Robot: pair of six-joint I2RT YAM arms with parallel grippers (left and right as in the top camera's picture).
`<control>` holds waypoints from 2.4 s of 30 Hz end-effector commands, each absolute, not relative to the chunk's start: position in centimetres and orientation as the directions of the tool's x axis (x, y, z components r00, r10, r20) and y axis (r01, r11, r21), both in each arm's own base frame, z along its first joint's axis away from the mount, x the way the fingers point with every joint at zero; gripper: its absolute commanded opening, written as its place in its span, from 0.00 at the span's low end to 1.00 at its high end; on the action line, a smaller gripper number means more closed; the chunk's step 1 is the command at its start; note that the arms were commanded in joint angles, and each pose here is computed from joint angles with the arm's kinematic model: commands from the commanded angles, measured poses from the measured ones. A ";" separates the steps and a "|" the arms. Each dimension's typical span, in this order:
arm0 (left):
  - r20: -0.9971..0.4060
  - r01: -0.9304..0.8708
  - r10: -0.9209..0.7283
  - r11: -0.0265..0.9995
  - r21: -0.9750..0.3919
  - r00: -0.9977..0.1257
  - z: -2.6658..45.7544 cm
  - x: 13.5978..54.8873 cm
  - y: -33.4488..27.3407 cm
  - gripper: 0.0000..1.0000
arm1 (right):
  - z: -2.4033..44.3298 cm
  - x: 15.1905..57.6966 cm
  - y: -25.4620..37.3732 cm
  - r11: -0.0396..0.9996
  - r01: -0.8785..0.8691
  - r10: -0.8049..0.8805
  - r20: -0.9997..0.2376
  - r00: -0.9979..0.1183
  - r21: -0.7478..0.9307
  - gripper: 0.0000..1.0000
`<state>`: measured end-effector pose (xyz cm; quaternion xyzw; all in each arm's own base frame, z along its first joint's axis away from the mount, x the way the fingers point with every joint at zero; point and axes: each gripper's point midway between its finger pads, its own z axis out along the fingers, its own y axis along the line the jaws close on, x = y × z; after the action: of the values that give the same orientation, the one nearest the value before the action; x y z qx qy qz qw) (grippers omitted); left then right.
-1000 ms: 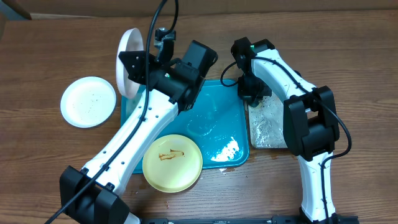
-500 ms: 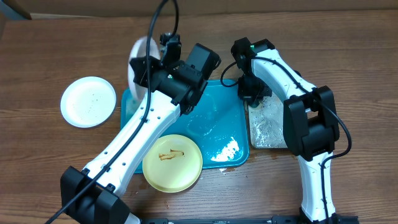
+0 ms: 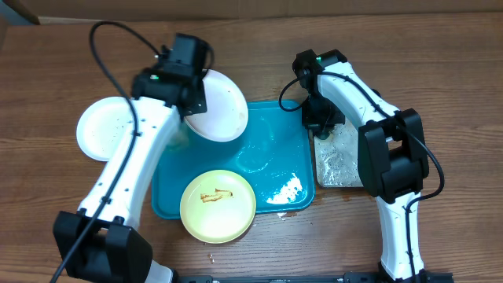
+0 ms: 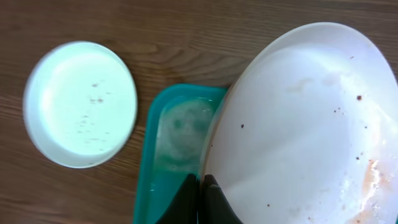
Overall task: Clean dirty plates on tray and stack at the side
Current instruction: 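Carry the white plate left and lower it onto the cleaned plate, then set the white plate down on the stack and release with left gripper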
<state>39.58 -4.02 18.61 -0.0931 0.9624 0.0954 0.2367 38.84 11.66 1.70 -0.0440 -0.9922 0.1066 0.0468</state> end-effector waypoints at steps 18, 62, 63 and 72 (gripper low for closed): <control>-0.260 -0.357 -0.454 0.868 -0.345 -0.852 12.0 38.3 4.1 0.04 | 1.5 37.9 12.7 0.987 0.053 0.074 0.140 -0.987 -0.149 0.04; -0.146 -0.721 -0.819 0.562 -0.406 -0.556 3.4 31.0 21.5 0.04 | 1.8 36.3 12.4 0.987 0.019 0.053 0.212 -0.976 -0.158 0.04; -0.136 -0.724 -0.819 0.559 -0.404 -0.557 3.0 31.0 21.4 0.04 | 1.9 36.3 12.4 0.987 0.019 0.053 0.213 -0.976 -0.158 0.04; -0.160 -0.719 -0.817 0.566 -0.404 -0.553 2.4 31.6 22.1 0.04 | 1.9 36.1 12.2 0.986 0.015 0.052 0.220 -0.974 -0.164 0.04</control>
<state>31.51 22.61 3.25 -0.4498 0.8642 -0.1417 0.1755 36.20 12.25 2.03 -0.0201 -0.9904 0.0828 0.1090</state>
